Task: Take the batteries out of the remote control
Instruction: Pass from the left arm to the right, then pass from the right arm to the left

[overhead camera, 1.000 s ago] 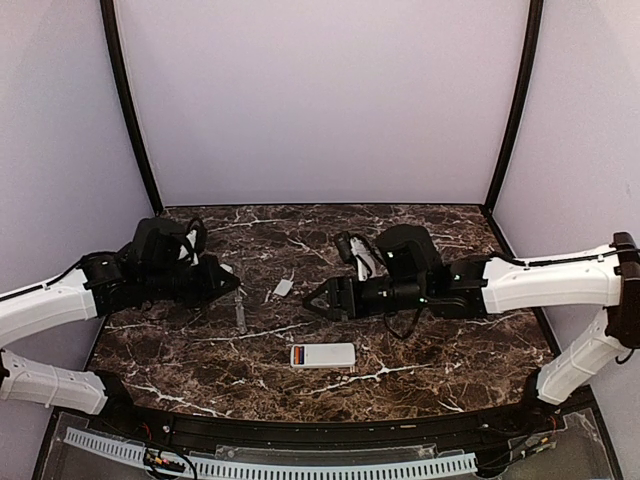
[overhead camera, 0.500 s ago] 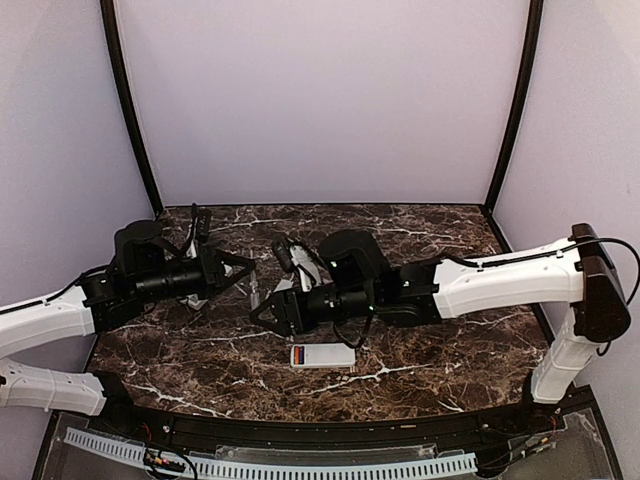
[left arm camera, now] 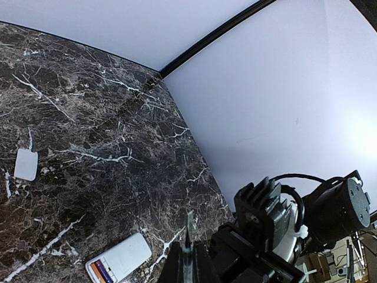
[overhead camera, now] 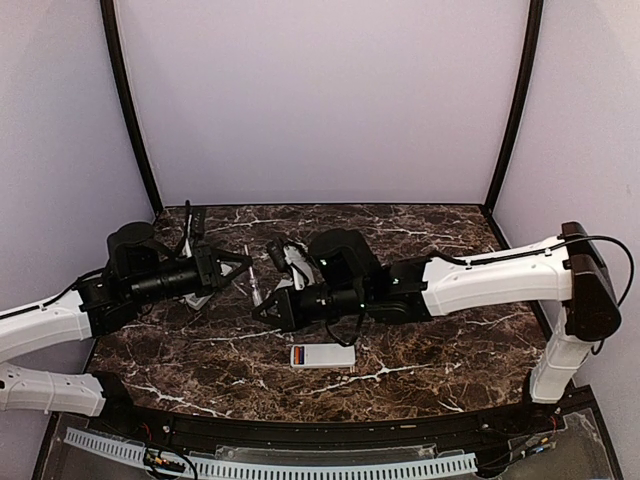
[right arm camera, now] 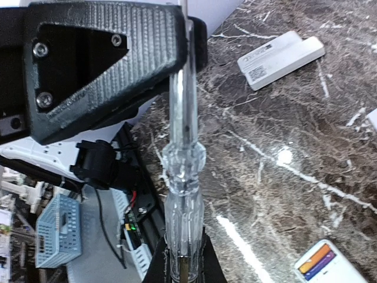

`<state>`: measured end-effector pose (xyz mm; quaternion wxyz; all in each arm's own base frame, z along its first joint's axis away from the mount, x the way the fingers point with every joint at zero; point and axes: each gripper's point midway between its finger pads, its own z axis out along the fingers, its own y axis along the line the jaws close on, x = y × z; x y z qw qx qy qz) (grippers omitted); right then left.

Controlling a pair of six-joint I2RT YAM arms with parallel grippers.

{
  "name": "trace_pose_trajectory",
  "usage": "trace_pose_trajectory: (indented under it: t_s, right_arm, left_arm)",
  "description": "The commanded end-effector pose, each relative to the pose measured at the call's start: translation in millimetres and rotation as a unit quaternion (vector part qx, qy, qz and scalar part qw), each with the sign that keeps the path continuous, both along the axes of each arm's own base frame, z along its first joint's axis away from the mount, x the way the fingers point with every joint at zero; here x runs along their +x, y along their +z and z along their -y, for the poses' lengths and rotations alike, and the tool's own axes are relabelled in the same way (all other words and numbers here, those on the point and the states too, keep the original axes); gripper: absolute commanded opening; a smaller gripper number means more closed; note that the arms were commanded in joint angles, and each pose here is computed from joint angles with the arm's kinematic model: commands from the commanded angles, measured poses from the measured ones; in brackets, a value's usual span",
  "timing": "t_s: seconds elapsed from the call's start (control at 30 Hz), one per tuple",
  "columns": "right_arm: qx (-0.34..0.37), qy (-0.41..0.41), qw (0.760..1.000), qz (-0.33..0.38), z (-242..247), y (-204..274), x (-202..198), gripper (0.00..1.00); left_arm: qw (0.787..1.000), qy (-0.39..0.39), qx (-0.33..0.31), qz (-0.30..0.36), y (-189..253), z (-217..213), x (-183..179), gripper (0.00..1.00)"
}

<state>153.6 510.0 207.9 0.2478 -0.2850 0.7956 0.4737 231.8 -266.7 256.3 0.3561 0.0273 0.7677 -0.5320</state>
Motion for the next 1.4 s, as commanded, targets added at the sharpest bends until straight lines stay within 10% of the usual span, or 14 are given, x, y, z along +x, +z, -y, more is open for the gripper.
trace_pose_trajectory:
  t_s: [0.0, 0.2, 0.43, 0.9, 1.37]
  right_arm:
    - [0.014, -0.018, 1.0, 0.006, 1.8, 6.4, 8.5, 0.0]
    - [0.035, -0.034, 0.999, 0.002, 22.4, 16.2, 21.4, 0.0]
    - [0.055, 0.046, 0.997, 0.021, 45.6, 33.2, 7.9, 0.0]
    - [0.05, 0.131, 0.99, 0.014, 44.1, 41.7, -21.8, 0.0]
    - [0.027, 0.15, 0.988, 0.005, 33.8, 29.7, -25.5, 0.0]
  left_arm:
    - [1.0, -0.015, 0.007, 0.007, 3.6, -0.7, -8.3, 0.16]
    - [0.999, -0.029, 0.032, 0.007, 14.1, -11.6, -16.6, 0.79]
    - [0.994, -0.109, 0.031, 0.005, 23.3, 1.3, -26.9, 0.93]
    - [0.981, -0.191, -0.018, -0.005, 42.7, 25.4, -36.4, 0.9]
    - [0.986, -0.167, -0.012, -0.02, 32.2, 26.2, -25.1, 0.35]
